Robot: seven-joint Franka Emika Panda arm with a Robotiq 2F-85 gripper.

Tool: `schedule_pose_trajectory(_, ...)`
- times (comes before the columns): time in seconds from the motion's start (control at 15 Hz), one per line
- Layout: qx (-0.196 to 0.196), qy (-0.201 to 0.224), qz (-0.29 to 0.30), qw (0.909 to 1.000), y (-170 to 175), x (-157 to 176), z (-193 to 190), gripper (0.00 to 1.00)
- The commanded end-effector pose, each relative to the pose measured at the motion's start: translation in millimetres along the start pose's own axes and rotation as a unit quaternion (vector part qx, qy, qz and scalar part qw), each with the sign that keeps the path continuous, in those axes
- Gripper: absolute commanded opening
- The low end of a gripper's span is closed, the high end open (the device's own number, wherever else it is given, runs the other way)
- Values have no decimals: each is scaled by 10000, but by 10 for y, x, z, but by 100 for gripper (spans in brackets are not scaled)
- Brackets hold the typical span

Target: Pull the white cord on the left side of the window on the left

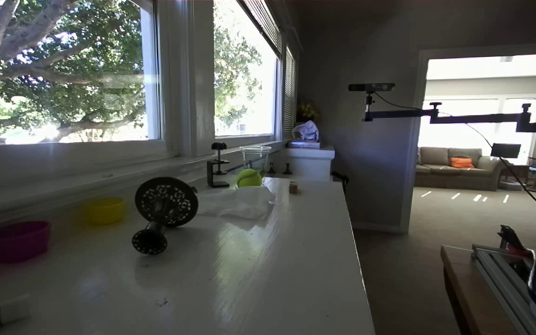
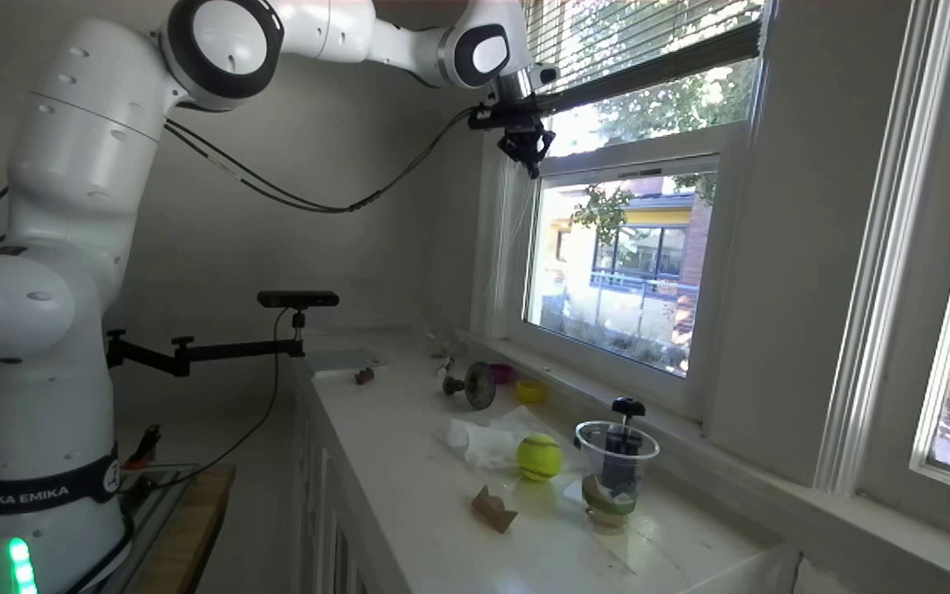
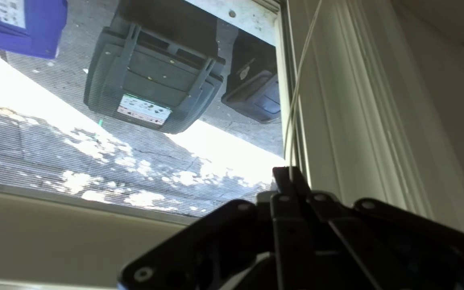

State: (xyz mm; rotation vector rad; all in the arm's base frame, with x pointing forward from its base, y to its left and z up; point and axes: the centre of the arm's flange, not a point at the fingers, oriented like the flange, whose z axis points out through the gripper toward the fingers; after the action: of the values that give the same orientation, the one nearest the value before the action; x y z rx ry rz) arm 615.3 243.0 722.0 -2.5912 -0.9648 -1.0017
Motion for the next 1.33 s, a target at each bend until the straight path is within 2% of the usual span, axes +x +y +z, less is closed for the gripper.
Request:
schedule_pose_trajectory(0.0, -233, -294, 129, 9992, 19, -399, -440, 0)
schedule_pose_trajectory(0.27, -433, -530, 309, 9972, 23, -649, -806, 0)
schedule_pose_trajectory(0.6, -645, -734, 756, 9923, 158, -973, -968, 0)
schedule_pose_trajectory(0.73, -689, -840, 965, 9894, 213, -1089, -964, 0)
schedule_pose_trajectory(1.27, -745, -1559, 1856, 9673, 475, -1778, -637, 0)
